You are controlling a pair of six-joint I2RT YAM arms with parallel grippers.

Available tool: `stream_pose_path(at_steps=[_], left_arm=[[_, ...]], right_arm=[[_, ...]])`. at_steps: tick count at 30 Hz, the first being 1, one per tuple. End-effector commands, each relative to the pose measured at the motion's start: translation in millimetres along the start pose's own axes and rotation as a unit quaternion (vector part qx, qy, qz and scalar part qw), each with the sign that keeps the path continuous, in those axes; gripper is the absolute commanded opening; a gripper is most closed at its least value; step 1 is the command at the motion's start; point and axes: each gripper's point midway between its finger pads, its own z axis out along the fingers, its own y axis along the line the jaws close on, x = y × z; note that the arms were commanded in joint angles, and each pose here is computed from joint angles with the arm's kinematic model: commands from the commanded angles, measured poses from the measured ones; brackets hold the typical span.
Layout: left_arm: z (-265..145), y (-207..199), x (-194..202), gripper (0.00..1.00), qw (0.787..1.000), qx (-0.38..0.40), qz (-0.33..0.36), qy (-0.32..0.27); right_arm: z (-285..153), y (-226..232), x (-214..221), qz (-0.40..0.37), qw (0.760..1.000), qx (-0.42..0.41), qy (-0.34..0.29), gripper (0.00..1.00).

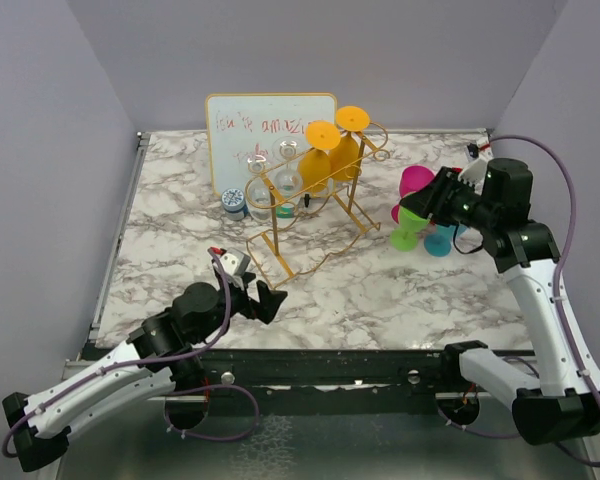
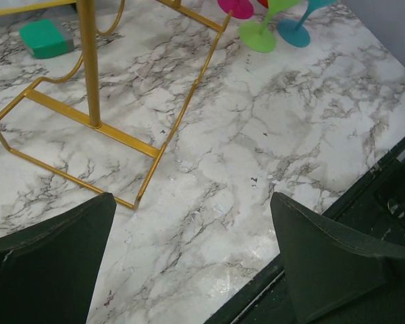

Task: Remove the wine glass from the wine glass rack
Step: Place the wine glass at the center of the board, then adjust the wine rack at the center of the board.

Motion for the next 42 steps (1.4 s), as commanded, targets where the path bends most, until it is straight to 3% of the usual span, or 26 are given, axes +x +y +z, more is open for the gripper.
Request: stream_pose_path(at_steps=[1,8,15,21,27,36,42], left_arm=[[4,19,-1,0.99,0.997,-0.058,-0.042,-0.025],[13,19,17,0.99,0.995,-0.051,-0.079,-0.027],[20,14,40,0.99,0.995,-0.032,-0.096,-0.007],[24,15,48,0.99,0.995,-0.028,-0.093,-0.004],[25,18,63,0.99,0.996,-0.032,-0.074,0.024],[30,23,60,0.99,0.997,-0.038,-0.062,0.0],[35,21,65,0.99,0.998,-0.033,-0.048,0.01]], right_arm=[[-19,36,11,0.012,0.996,-0.091,0.014,0.47],[-29,36,63,0.023,0.988,-0.123,0.091,0.51],[-26,16,104,0.051,0.986,-0.099,0.122,0.65],[-19,15,124,0.038,0.986,-0.074,0.145,0.69],[13,24,166,-0.028,0.982,0.0,0.189,0.76],[90,-21,183,-0.017,0.976,0.156,0.154,0.79],[129,-23,181,-0.021,0.974,0.177,0.139,0.81]])
